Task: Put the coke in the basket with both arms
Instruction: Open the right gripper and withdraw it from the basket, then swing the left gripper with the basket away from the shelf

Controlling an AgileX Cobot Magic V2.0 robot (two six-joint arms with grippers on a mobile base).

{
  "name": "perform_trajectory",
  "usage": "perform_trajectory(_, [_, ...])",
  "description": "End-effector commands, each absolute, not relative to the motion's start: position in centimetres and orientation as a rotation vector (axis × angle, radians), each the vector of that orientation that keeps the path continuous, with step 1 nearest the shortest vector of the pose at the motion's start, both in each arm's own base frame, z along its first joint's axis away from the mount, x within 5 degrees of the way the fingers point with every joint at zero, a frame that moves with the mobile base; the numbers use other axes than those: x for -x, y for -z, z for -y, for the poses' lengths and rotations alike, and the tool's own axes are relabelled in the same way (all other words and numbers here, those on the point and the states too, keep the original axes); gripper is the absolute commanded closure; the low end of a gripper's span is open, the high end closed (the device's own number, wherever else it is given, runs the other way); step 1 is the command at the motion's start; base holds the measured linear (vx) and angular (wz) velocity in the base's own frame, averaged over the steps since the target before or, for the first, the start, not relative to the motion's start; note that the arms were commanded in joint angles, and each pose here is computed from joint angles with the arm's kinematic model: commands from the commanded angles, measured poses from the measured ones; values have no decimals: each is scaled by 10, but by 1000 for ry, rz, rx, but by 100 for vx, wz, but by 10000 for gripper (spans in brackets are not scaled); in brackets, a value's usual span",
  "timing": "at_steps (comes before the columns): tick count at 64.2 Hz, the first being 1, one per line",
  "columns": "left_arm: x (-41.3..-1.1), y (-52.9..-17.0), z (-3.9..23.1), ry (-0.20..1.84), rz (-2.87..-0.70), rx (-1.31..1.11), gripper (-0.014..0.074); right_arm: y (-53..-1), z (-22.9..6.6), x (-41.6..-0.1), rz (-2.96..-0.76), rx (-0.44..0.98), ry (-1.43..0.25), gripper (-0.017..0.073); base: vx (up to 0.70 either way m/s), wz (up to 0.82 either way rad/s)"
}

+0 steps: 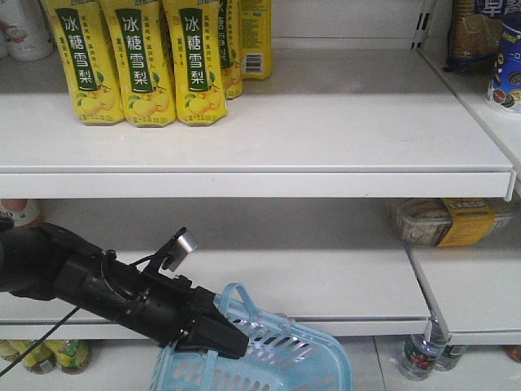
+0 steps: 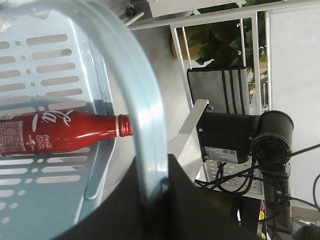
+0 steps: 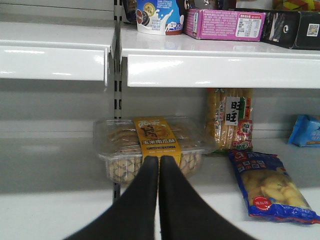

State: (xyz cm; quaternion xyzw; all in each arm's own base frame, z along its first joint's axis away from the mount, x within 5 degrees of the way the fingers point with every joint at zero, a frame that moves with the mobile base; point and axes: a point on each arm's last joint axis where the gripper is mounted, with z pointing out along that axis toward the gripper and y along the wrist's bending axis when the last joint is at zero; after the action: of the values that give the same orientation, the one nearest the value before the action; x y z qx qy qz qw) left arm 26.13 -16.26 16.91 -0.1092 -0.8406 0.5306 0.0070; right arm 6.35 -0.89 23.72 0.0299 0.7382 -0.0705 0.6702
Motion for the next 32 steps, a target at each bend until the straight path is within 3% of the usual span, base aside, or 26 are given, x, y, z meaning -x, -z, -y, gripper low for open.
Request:
perform_trajectory(1, [-263, -203, 169, -1897, 2537, 385, 599, -253, 10, -64, -1567, -68, 181, 568, 0, 0])
perform_trajectory(18, [-260, -207, 169, -1911, 2524, 402, 599, -253, 10, -64, -1567, -68, 181, 568, 0, 0])
perform_trajectory(32, [-234, -226, 166, -1960, 2533, 451, 599, -253, 10, -64, -1567, -68, 181, 568, 0, 0])
